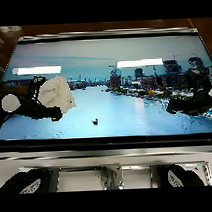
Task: Fold the shirts.
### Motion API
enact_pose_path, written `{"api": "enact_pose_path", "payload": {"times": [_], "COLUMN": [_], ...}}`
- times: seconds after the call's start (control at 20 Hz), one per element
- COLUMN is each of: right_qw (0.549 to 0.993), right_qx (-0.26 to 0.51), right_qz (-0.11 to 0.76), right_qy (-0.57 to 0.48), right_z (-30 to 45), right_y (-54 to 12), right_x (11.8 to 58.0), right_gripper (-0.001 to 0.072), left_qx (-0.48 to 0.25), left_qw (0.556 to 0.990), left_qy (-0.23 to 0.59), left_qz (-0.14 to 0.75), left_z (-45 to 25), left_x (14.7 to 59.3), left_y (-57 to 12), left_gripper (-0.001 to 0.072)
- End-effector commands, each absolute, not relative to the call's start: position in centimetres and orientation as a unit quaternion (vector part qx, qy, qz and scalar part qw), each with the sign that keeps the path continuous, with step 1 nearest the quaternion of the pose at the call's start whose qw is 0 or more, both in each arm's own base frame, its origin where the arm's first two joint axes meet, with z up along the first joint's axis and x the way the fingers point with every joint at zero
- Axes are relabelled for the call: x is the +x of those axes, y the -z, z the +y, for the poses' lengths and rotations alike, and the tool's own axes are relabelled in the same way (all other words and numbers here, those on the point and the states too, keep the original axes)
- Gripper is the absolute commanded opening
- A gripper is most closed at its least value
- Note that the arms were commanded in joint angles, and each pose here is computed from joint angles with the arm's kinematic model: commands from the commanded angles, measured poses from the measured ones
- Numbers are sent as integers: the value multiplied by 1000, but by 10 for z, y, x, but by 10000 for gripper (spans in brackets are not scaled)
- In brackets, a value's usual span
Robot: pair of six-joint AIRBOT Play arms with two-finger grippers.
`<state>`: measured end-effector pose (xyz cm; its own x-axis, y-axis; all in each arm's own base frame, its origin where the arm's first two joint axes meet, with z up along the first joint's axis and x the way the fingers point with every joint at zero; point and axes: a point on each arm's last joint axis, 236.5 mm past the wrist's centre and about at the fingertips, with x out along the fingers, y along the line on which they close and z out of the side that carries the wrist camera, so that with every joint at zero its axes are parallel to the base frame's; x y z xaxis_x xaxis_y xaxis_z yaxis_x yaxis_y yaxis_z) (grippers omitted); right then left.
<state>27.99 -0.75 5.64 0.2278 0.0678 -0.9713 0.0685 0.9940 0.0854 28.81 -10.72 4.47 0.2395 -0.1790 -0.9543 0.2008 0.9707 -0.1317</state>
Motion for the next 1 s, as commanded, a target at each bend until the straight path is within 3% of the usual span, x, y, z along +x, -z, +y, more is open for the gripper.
{"api": "enact_pose_path", "payload": {"times": [0.0,0.7,0.95], "right_qw": [782,797,794], "right_qx": [55,58,89], "right_qz": [621,602,601], "right_qy": [0,-1,-29], "right_z": [-7,-6,13], "right_y": [-57,-60,-62], "right_x": [280,291,291], "right_gripper": [687,686,686], "left_qx": [9,9,-2], "left_qw": [787,787,819], "left_qy": [120,120,123], "left_qz": [605,605,561], "left_z": [-107,-107,-113], "left_x": [288,288,313], "left_y": [-45,-45,-53], "left_gripper": [661,661,661]}}
